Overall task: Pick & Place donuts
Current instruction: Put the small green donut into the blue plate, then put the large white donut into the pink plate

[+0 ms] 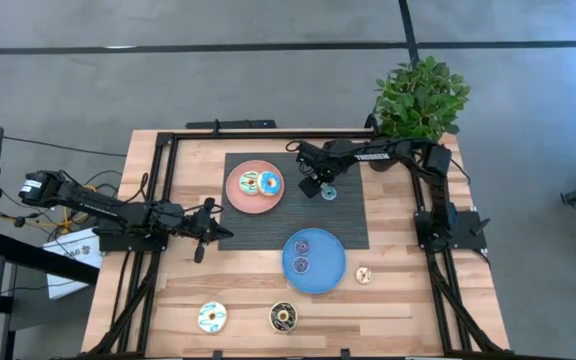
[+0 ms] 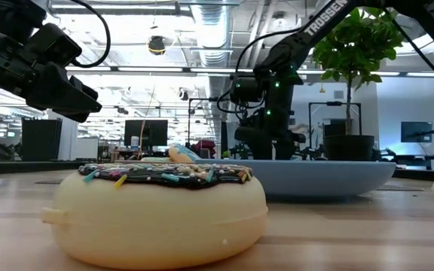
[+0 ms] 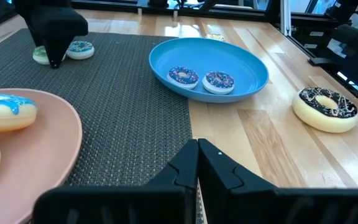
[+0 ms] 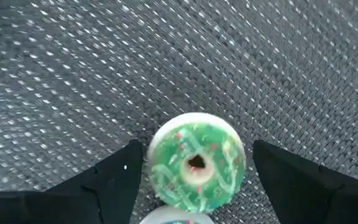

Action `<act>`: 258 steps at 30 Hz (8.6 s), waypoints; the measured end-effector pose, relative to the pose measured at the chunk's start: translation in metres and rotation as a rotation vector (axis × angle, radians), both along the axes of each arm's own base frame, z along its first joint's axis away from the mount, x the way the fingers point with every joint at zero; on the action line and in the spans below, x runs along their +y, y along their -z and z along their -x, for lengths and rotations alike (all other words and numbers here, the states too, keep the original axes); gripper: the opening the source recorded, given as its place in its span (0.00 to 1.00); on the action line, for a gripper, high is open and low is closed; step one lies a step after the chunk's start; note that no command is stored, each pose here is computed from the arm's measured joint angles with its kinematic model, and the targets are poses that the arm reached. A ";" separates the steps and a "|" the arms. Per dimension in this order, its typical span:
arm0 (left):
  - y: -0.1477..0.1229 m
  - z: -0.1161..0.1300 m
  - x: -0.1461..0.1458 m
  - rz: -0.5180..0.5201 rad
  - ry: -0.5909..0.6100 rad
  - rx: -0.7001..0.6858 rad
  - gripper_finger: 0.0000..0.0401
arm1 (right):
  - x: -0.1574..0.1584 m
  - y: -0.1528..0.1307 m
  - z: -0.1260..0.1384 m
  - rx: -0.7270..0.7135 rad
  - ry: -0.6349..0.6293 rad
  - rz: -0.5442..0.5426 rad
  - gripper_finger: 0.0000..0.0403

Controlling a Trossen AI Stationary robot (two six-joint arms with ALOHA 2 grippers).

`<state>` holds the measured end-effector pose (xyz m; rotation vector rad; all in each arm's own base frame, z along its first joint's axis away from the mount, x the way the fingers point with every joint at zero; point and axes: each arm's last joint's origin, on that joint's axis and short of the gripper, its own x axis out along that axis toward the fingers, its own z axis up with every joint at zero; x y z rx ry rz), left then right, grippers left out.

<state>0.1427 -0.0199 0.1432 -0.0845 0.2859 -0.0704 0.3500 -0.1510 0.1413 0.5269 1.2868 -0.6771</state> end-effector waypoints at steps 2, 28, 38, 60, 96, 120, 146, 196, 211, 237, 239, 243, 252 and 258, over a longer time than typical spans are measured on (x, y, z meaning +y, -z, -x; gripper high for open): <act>0.000 0.000 0.000 0.000 0.000 0.000 0.00 | 0.000 0.000 0.000 -0.002 0.000 -0.006 0.73; 0.000 0.000 0.000 0.000 0.001 0.000 0.00 | 0.016 -0.052 -0.006 -0.121 -0.042 0.031 0.44; 0.000 0.000 0.000 0.016 0.003 -0.002 0.00 | 0.119 -0.112 0.011 -0.232 -0.237 0.062 0.41; 0.000 0.000 0.000 0.027 -0.010 0.006 0.00 | 0.210 -0.022 0.035 -0.258 -0.194 -0.061 0.38; 0.000 0.000 0.000 0.044 -0.015 0.008 0.00 | 0.211 -0.043 0.037 -0.355 -0.201 -0.061 0.61; -0.005 -0.002 0.001 0.119 -0.089 -0.019 0.39 | 0.214 -0.052 0.148 -0.371 -0.347 0.090 0.11; -0.078 -0.063 -0.114 0.190 -0.195 0.664 0.32 | 0.221 -0.008 0.201 -0.652 -0.431 0.246 0.01; -0.033 -0.053 -0.185 0.120 0.010 0.754 0.32 | 0.217 -0.021 0.207 -0.706 -0.459 0.313 0.00; -0.028 -0.078 -0.166 0.155 0.040 0.797 0.40 | 0.214 -0.021 0.206 -0.703 -0.446 0.316 0.00; -0.018 -0.055 -0.161 0.223 -0.037 1.131 0.58 | 0.214 -0.021 0.206 -0.700 -0.448 0.318 0.00; -0.019 -0.055 -0.161 0.237 -0.035 1.134 0.58 | 0.214 -0.021 0.206 -0.700 -0.448 0.318 0.00; -0.019 -0.054 -0.162 0.262 -0.020 1.162 0.58 | 0.214 -0.021 0.206 -0.700 -0.448 0.318 0.00; -0.020 -0.057 -0.164 0.285 -0.014 1.131 0.58 | 0.214 -0.021 0.206 -0.700 -0.448 0.318 0.00; -0.020 -0.059 -0.167 0.269 -0.028 1.068 0.58 | 0.214 -0.021 0.206 -0.701 -0.447 0.318 0.00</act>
